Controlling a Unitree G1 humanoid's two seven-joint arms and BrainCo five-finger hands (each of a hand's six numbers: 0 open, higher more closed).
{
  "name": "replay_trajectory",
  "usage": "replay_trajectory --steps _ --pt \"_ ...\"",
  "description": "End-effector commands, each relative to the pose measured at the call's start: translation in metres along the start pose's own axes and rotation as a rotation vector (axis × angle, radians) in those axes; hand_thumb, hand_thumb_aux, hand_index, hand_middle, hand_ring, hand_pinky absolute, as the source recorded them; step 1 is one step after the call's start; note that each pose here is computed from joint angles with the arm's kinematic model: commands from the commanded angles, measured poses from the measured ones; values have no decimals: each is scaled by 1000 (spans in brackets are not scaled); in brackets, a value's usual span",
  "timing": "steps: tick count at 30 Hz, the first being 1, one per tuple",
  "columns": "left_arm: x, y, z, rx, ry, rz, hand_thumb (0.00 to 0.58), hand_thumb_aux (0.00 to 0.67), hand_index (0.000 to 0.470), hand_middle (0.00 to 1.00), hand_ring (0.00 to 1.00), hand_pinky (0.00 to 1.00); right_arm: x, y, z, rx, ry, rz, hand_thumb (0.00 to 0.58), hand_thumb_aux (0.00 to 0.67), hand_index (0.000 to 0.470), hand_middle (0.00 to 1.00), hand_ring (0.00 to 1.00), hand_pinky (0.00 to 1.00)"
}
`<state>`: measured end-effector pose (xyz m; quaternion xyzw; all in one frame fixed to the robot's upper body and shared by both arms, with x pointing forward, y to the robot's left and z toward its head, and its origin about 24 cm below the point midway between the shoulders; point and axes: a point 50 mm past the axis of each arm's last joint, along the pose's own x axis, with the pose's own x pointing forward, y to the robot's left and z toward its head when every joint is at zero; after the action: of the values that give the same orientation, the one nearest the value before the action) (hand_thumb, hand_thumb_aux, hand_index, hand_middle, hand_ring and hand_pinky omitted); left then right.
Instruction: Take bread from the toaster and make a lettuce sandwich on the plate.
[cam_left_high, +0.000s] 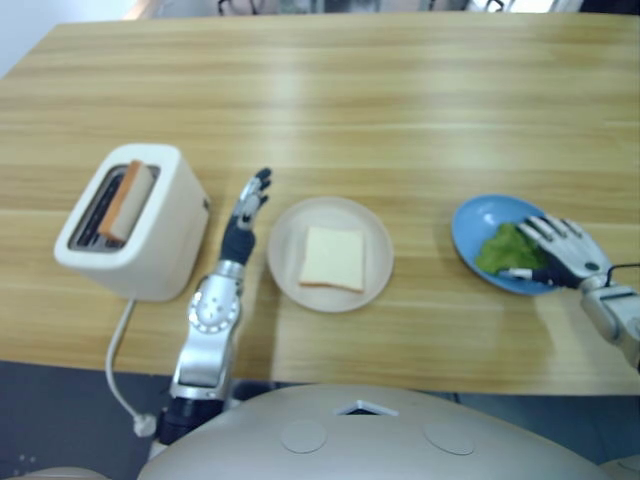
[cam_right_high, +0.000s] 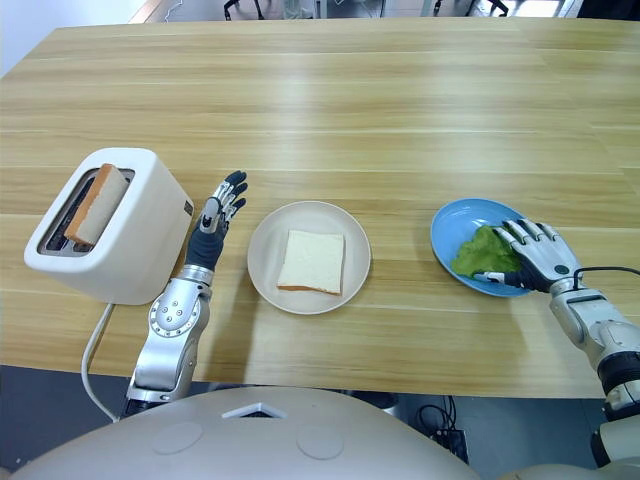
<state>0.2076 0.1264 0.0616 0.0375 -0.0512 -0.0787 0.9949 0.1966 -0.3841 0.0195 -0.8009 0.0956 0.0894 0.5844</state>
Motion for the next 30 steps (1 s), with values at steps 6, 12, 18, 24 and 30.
replay_trajectory --steps 6,12,18,24,30 --pt "-1 1 0 20 12 3 0 0 0 0 0 0 0 12 9 14 -44 82 580 670 460 1000 1000 1000" --pt "-2 2 0 21 15 4 0 0 0 0 0 0 3 10 11 41 -40 68 580 670 460 1000 1000 1000" --pt "-4 2 -2 21 21 8 0 0 0 0 0 0 7 4 10 35 -40 33 580 670 460 1000 1000 1000" --pt "-5 1 -3 22 25 5 0 0 0 0 0 0 7 -8 6 52 -37 -43 580 670 460 1000 1000 1000" --pt "-5 1 -3 24 27 4 0 0 0 0 0 0 7 -48 10 108 -81 -232 580 670 460 1000 1000 1000"
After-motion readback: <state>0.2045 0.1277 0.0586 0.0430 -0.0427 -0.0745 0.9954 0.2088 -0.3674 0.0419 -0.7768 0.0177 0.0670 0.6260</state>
